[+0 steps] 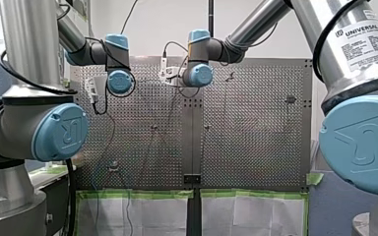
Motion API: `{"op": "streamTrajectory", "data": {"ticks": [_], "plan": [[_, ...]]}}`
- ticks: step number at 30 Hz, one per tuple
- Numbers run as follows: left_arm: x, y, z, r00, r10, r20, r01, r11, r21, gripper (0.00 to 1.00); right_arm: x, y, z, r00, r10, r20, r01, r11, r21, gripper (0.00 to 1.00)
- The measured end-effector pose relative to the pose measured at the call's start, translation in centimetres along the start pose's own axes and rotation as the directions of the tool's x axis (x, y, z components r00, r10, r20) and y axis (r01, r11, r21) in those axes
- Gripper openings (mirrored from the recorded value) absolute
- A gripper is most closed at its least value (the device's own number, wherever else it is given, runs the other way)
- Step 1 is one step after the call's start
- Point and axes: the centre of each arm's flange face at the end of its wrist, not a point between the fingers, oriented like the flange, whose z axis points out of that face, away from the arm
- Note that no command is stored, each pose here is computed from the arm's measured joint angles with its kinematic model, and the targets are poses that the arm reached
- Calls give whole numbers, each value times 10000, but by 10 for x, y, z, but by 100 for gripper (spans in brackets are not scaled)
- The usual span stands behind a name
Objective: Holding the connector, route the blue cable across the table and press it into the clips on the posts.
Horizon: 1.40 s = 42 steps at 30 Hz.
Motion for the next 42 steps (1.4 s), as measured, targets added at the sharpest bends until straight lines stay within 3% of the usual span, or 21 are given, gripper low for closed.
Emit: {"op": "streamTrajectory", "data": {"ticks": [8,23,31,36,42], "plan": [[-2,-9,16,9998,-159,131,156,9997,176,0,6,-8,15,9999,116,-80,-115,9999,118,0],[-25,-9,52,9980,-317,539,323,9994,-98,0,-6,-15,51,9997,233,44,-234,9995,226,0],[-15,-5,68,9988,-246,433,253,9996,-144,0,17,-22,64,9990,368,-243,-357,9984,442,0],[-22,-2,79,9977,-290,618,307,9991,-276,0,32,-23,74,9978,409,-514,-384,9981,484,0],[-35,2,93,9957,-336,869,373,9985,-409,0,28,-27,86,9980,417,-476,-393,9979,519,0]]}}
